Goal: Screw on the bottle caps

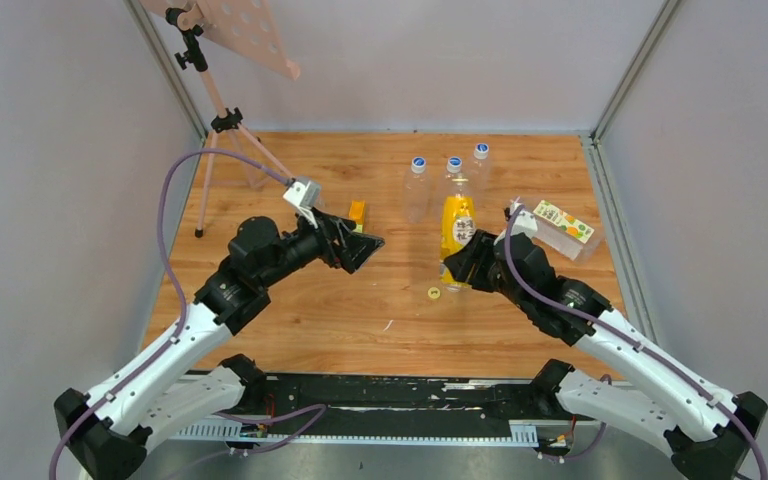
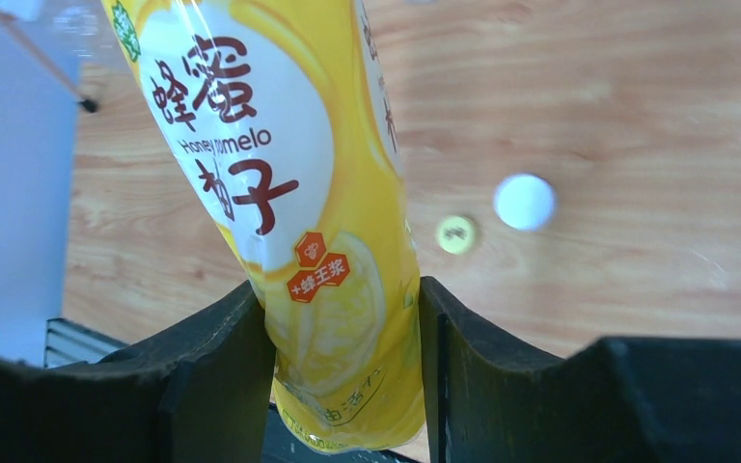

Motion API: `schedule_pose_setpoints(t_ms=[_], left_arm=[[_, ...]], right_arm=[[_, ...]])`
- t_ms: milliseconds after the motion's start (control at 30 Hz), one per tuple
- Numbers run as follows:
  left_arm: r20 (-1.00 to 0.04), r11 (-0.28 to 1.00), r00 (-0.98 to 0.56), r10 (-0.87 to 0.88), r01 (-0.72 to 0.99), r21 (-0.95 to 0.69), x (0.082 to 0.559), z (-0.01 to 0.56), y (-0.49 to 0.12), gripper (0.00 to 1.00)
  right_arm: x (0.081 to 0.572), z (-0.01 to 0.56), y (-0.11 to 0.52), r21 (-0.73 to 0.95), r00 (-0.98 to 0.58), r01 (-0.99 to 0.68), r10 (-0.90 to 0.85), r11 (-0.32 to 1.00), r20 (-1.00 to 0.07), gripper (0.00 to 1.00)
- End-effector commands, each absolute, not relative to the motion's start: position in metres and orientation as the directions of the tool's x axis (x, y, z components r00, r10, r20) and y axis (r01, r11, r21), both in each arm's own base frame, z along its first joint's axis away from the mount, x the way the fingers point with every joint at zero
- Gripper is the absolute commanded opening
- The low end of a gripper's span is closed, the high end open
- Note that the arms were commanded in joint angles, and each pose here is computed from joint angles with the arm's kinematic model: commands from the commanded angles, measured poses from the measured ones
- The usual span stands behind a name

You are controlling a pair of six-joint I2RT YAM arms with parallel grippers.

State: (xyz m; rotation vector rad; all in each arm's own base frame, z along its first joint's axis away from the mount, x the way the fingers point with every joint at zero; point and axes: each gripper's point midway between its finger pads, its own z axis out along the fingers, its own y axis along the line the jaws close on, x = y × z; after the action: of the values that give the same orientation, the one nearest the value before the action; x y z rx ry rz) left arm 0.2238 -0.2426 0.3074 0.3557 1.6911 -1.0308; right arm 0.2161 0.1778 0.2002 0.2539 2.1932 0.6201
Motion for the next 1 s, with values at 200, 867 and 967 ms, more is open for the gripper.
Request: schedule_pose_setpoints(t_ms=[200, 867, 967], left_arm=[[-0.860, 0.579, -0.280, -0.426, 0.646, -0.497, 0.241, 0.352, -0.277, 0.98], [-0.775, 0.638, -0.369, -0.513, 0.441, -0.631, 0.251, 0.293, -0.300, 0.83], [-0.772, 0.629, -0.381, -0.509, 0.447, -0.635, 0.249, 0.291, -0.305, 0.76]], right_arm=[[0.237, 0.268, 0.252, 0.521, -0.432, -0.309, 0.370, 0.796, -0.822, 0.45], [0.224, 0.276, 0.311, 0.478, -0.374, -0.454, 0.326, 0.752, -0.868, 0.50], [0.225, 0.275, 0.310, 0.484, -0.374, -0.445, 0.335, 0.753, -0.865, 0.51]])
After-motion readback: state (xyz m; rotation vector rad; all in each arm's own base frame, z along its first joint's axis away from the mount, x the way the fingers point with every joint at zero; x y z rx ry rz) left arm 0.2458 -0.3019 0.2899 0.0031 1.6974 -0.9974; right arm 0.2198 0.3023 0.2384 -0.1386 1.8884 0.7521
